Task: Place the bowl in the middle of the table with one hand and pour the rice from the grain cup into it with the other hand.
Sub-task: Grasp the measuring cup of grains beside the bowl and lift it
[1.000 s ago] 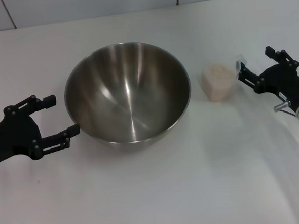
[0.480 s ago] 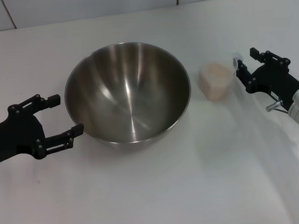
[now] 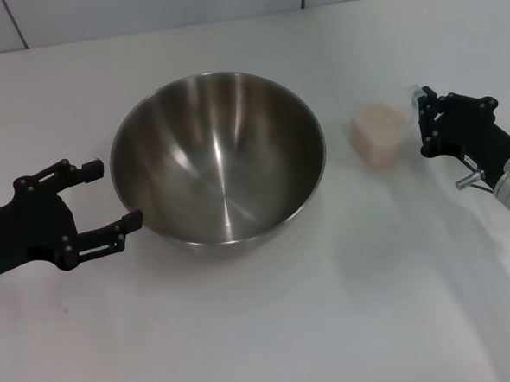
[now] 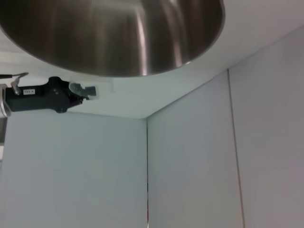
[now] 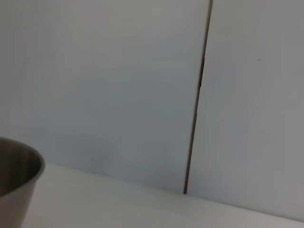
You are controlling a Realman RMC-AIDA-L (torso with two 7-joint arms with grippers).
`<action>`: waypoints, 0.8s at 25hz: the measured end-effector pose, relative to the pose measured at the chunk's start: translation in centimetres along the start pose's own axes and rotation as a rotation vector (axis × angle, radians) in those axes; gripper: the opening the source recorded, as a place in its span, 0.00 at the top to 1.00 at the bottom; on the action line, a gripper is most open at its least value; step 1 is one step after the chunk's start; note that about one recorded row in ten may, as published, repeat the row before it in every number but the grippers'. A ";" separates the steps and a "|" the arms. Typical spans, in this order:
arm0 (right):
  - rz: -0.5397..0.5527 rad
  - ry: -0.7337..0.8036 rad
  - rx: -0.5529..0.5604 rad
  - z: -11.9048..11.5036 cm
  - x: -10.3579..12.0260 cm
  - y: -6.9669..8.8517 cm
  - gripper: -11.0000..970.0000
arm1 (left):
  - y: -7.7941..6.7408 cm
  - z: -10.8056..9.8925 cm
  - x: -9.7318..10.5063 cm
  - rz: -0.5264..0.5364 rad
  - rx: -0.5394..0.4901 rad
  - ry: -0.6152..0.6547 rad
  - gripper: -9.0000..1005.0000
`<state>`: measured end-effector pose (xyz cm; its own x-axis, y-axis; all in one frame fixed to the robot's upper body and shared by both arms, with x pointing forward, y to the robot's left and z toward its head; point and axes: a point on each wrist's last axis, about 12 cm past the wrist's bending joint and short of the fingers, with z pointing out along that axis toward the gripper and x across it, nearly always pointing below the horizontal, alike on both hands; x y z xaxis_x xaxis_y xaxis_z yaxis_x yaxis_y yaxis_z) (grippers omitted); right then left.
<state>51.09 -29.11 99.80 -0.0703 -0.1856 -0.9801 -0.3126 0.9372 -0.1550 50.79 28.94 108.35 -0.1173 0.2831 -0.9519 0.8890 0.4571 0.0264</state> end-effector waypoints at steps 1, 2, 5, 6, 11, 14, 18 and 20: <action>0.000 0.000 0.000 0.0 0.0 0.0 0.85 | 0.0 0.0 -0.1 0.001 0.003 0.007 0.14; 0.002 -0.009 0.002 0.0 -0.1 0.0 0.87 | 0.0 0.0 -0.2 0.004 0.007 0.016 0.14; 0.010 -0.037 0.018 -0.2 -0.3 -0.2 0.93 | 0.1 0.2 -0.5 0.012 0.014 0.033 0.14; 0.010 -0.037 0.018 -0.2 -0.3 -0.2 0.95 | 0.1 0.2 -0.5 0.012 0.014 0.033 0.14; 0.015 -0.138 0.025 -0.9 -1.3 -0.3 0.99 | 0.3 0.1 -1.0 0.023 0.012 0.030 0.14; 0.011 -0.227 0.019 -1.2 -2.2 -0.3 0.99 | 0.4 0.1 -1.2 0.026 0.011 0.030 0.14; -0.110 -0.395 -0.014 -0.5 -4.6 0.6 0.99 | 0.6 0.1 -1.8 0.035 0.012 0.029 0.14; -0.204 -0.434 -0.019 0.3 -5.4 1.7 0.99 | 0.6 0.1 -1.8 0.037 0.013 0.029 0.14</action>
<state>51.23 -26.41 104.77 0.3948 -0.2208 -0.8918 -0.2969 0.8880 -0.3512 51.55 28.63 110.10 -0.0970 0.3236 -0.9412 0.8985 0.4353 0.0571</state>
